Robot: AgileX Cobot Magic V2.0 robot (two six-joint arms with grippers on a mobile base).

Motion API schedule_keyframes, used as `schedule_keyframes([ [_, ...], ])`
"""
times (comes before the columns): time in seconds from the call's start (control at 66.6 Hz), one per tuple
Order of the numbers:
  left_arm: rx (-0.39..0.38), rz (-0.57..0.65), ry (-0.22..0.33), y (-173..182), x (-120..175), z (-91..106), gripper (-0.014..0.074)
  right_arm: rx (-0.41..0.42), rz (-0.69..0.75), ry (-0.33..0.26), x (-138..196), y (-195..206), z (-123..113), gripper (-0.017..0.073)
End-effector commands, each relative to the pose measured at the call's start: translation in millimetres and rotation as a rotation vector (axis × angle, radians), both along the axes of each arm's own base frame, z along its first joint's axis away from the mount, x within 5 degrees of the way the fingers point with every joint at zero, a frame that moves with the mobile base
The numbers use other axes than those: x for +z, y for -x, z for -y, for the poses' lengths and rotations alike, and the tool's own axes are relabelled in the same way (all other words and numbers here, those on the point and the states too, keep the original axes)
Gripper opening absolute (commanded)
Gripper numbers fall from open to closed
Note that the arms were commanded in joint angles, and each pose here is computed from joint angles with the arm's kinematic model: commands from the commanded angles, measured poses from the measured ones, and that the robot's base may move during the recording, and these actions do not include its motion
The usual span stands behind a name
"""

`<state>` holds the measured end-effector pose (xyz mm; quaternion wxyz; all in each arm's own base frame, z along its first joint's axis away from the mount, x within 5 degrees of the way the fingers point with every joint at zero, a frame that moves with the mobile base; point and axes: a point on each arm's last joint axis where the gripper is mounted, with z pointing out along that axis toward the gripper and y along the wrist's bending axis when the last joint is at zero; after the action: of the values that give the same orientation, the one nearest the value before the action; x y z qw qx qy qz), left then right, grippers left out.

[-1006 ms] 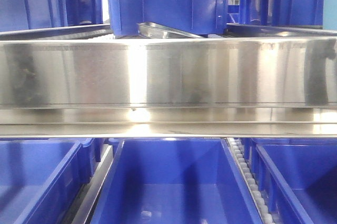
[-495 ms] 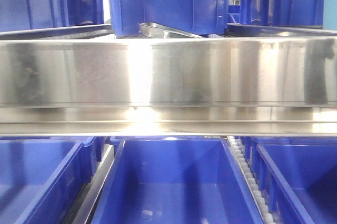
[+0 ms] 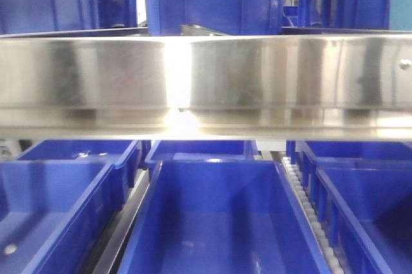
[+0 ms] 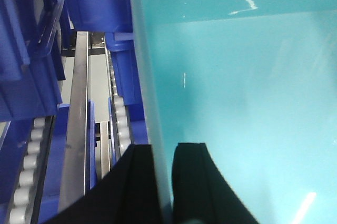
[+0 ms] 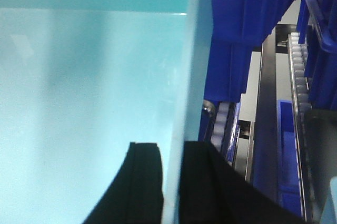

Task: Move two blue bins to right shelf middle
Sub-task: 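Pull the held teal bin back away from the shelf, then drive the base away from the shelf carrying the teal bin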

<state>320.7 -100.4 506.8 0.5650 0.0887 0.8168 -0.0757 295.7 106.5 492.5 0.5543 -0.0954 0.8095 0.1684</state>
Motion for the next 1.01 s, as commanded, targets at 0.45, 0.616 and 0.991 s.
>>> schedule_keyframes([
  [0.45,-0.020,0.056,0.030,4.2,9.7,1.3,-0.0111,0.012,0.076,-0.052,12.8,5.3,-0.7,-0.0153],
  [0.616,-0.020,0.056,0.030,4.2,9.7,1.3,-0.0111,0.012,0.076,-0.052,12.8,5.3,-0.7,-0.0153],
  [0.991,-0.020,0.056,0.030,4.2,9.7,1.3,-0.0111,0.012,0.076,-0.052,12.8,5.3,-0.7,-0.0153],
])
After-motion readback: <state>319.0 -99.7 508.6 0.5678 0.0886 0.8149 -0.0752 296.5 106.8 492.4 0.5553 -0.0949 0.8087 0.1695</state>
